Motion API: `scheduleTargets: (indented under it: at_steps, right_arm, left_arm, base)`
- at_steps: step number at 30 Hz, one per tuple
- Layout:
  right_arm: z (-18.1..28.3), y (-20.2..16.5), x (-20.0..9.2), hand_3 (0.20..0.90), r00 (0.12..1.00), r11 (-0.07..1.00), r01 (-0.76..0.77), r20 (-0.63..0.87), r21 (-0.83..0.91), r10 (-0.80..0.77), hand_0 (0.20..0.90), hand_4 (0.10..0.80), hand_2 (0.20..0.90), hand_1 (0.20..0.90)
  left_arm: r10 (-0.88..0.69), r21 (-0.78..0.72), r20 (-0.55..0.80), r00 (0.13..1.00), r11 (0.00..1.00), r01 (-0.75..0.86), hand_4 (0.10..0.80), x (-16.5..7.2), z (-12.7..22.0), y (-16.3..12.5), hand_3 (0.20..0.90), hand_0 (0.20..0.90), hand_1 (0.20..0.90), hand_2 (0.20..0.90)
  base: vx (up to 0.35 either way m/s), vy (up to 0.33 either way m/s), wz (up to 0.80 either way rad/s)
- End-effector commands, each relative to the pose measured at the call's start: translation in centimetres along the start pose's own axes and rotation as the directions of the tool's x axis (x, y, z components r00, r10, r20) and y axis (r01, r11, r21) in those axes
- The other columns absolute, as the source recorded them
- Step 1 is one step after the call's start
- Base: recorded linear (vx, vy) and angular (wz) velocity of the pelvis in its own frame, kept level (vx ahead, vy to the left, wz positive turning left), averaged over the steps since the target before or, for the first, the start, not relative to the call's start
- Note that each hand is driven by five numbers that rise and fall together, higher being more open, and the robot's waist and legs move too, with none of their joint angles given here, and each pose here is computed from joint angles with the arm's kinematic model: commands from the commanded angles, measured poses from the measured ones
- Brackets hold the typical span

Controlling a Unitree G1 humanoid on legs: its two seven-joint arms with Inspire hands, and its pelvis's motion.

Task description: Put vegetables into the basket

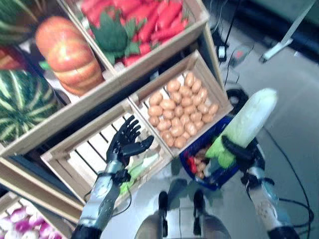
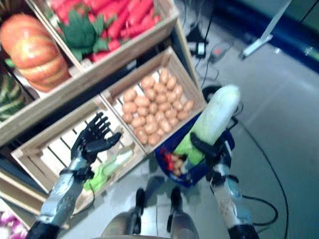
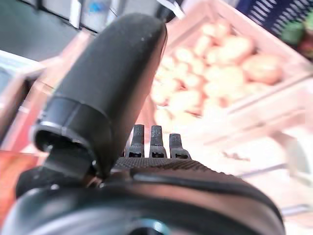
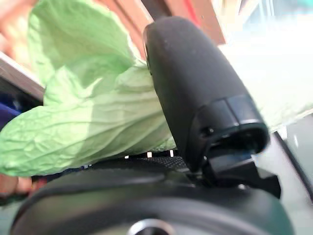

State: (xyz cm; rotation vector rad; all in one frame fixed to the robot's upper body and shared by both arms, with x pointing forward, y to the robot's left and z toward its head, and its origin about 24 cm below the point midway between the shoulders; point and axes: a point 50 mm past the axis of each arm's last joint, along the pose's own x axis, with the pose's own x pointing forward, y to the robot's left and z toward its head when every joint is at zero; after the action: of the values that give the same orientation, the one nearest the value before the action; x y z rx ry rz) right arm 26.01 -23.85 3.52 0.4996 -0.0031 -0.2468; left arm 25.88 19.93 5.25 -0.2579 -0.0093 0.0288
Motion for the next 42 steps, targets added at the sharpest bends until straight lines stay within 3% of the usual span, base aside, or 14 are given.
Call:
scheduleTargets:
  at_steps: [1, 8, 15, 19, 23, 29, 36, 37, 38, 39, 42]
  right_arm:
    - [7.1, 0.9, 0.7, 0.3, 0.919, 0.986, 0.041, 0.382, 0.163, -0.101, 0.3, 0.4, 0.3, 0.3]
    - [8.6, -0.3, 3.3, 0.3, 0.887, 0.894, 0.143, 0.346, 0.424, -0.306, 0.3, 0.4, 0.3, 0.3]
    - [10.3, 0.4, 6.5, 0.3, 0.867, 0.841, 0.202, 0.308, 0.502, -0.392, 0.3, 0.4, 0.3, 0.3]
    - [11.1, 0.9, 8.0, 0.3, 0.876, 0.839, 0.217, 0.28, 0.499, -0.393, 0.3, 0.4, 0.3, 0.3]
    - [11.9, 2.4, 9.5, 0.3, 0.905, 0.89, 0.206, 0.266, 0.406, -0.331, 0.3, 0.4, 0.3, 0.3]
    - [11.8, 4.6, 11.2, 0.3, 0.958, 0.953, 0.17, 0.184, 0.252, -0.219, 0.3, 0.4, 0.3, 0.3]
    - [11.5, 3.2, 11.9, 0.3, 0.964, 0.91, 0.212, 0.08, 0.355, -0.255, 0.3, 0.4, 0.3, 0.3]
    - [11.4, 3.0, 11.9, 0.366, 0.961, 0.902, 0.229, 0.06, 0.366, -0.269, 0.366, 0.444, 0.366, 0.366]
    - [11.3, 2.9, 11.9, 0.479, 0.959, 0.895, 0.241, 0.048, 0.374, -0.278, 0.479, 0.519, 0.479, 0.479]
    - [11.1, 2.9, 12.0, 0.9, 0.955, 0.884, 0.265, 0.019, 0.384, -0.295, 0.9, 0.8, 0.9, 0.9]
    - [10.7, 2.3, 11.9, 0.9, 0.935, 0.85, 0.337, -0.035, 0.405, -0.353, 0.9, 0.8, 0.9, 0.9]
  left_arm:
    - [0.006, 0.008, 0.333, 0.943, 1.0, -0.009, 0.8, 1.4, 6.1, -0.8, 0.9, 0.9, 0.9, 0.9]
    - [-0.034, -0.006, 0.422, 0.906, 0.999, 0.041, 0.8, 2.7, 7.9, -2.9, 0.9, 0.9, 0.9, 0.9]
    - [-0.105, -0.001, 0.499, 0.86, 0.993, 0.122, 0.8, 3.6, 9.3, -6.2, 0.9, 0.9, 0.9, 0.9]
    - [-0.118, -0.048, 0.527, 0.841, 0.984, 0.169, 0.8, 4.0, 9.9, -7.1, 0.9, 0.9, 0.9, 0.9]
    - [-0.171, -0.071, 0.578, 0.798, 0.964, 0.258, 0.8, 3.8, 10.8, -8.5, 0.9, 0.9, 0.9, 0.9]
    - [-0.162, -0.123, 0.569, 0.806, 0.953, 0.278, 0.8, 4.5, 10.7, -8.9, 0.9, 0.9, 0.9, 0.9]
    - [-0.152, -0.106, 0.576, 0.803, 0.96, 0.258, 0.8, 4.6, 10.8, -8.2, 0.9, 0.9, 0.9, 0.9]
    - [-0.151, -0.108, 0.578, 0.802, 0.96, 0.258, 0.8, 4.6, 10.8, -8.2, 0.9, 0.9, 0.9, 0.9]
    - [-0.153, -0.107, 0.578, 0.801, 0.96, 0.26, 0.8, 4.6, 10.9, -8.2, 0.9, 0.9, 0.9, 0.9]
    - [-0.157, -0.09, 0.587, 0.794, 0.962, 0.257, 0.8, 4.6, 11.0, -8.4, 0.9, 0.9, 0.9, 0.9]
    - [-0.17, -0.032, 0.608, 0.775, 0.971, 0.238, 0.8, 4.5, 11.6, -8.5, 0.9, 0.9, 0.9, 0.9]
  base:
    - [-0.238, -0.088, -0.09]
    - [-0.21, -0.05, 0.01]
    - [-0.121, -0.024, 0.08]
    - [-0.072, -0.031, 0.16]
    - [-0.08, -0.028, 0.14]
    - [-0.041, -0.028, 0.11]
    - [-0.003, -0.006, 0.02]
    - [0.0, 0.0, 0.0]
    - [0.02, -0.013, 0.05]
    - [0.022, -0.021, 0.1]
    - [0.023, -0.029, 0.12]
